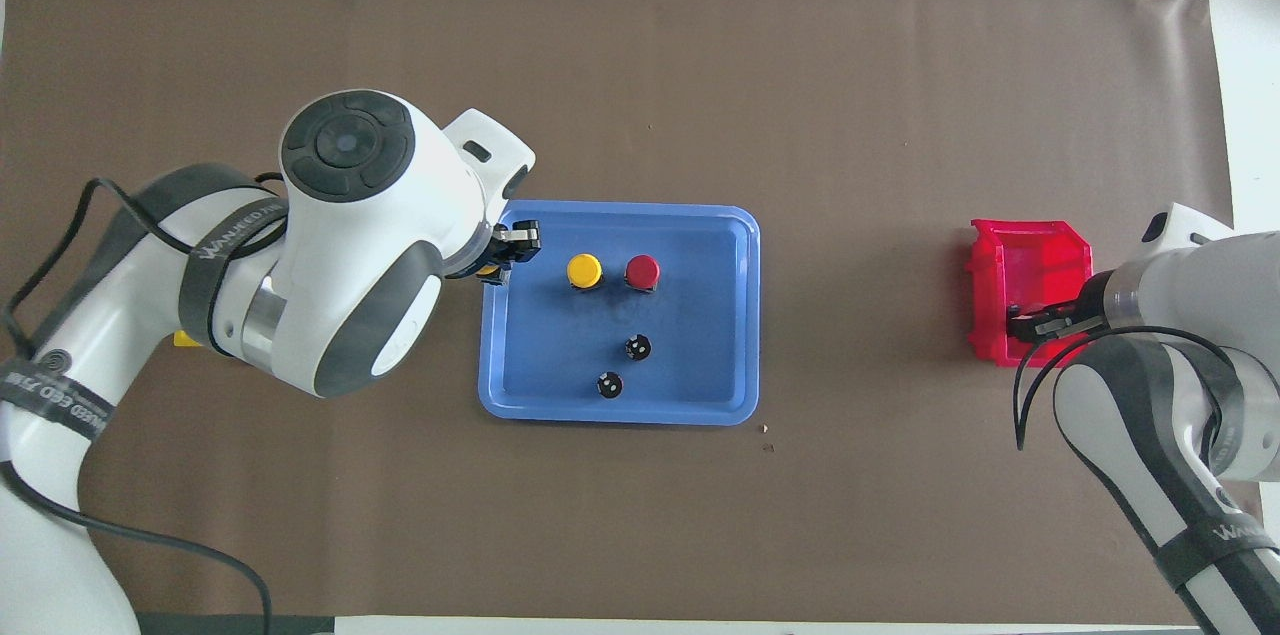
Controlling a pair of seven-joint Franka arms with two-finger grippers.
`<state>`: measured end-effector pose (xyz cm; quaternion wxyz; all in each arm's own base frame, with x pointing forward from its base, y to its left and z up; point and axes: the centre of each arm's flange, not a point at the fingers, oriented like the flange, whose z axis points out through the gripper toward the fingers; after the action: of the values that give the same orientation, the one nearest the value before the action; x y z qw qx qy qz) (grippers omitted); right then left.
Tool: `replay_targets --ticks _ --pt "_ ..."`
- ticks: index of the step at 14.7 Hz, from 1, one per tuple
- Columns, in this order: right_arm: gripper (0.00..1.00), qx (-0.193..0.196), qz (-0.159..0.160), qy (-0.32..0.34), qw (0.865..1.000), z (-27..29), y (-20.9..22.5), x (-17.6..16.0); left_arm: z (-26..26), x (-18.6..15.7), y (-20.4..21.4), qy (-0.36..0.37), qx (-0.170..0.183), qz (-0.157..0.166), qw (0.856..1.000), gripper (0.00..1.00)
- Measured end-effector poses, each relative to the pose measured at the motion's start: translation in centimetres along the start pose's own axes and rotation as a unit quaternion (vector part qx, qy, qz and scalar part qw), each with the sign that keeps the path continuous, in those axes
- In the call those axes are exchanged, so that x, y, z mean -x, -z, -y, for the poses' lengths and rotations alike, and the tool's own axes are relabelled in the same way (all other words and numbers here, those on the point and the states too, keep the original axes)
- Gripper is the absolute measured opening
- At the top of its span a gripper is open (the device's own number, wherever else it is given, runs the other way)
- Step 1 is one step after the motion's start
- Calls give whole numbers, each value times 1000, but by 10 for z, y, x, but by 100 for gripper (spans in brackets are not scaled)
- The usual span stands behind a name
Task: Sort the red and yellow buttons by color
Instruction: 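Carry the yellow button to the yellow bin while the right gripper returns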
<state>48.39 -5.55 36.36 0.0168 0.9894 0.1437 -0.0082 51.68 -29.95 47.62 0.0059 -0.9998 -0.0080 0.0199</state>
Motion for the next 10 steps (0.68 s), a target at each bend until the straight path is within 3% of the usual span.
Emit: replay_targets --ticks 3,5,7,10 --pt "87 -5 21 5 1000 -6 53 -19 112 -20 54 -34 2 4 999 41" --pt "100 -9 1 4 1000 15 107 -51 185 -31 62 -56 5 7 998 41" --pt "100 -22 -27 -28 999 78 146 -94 234 -38 47 -70 7 11 997 41" --pt "100 -37 -47 -91 994 231 166 -147 270 -36 4 -77 9 3 997 41"
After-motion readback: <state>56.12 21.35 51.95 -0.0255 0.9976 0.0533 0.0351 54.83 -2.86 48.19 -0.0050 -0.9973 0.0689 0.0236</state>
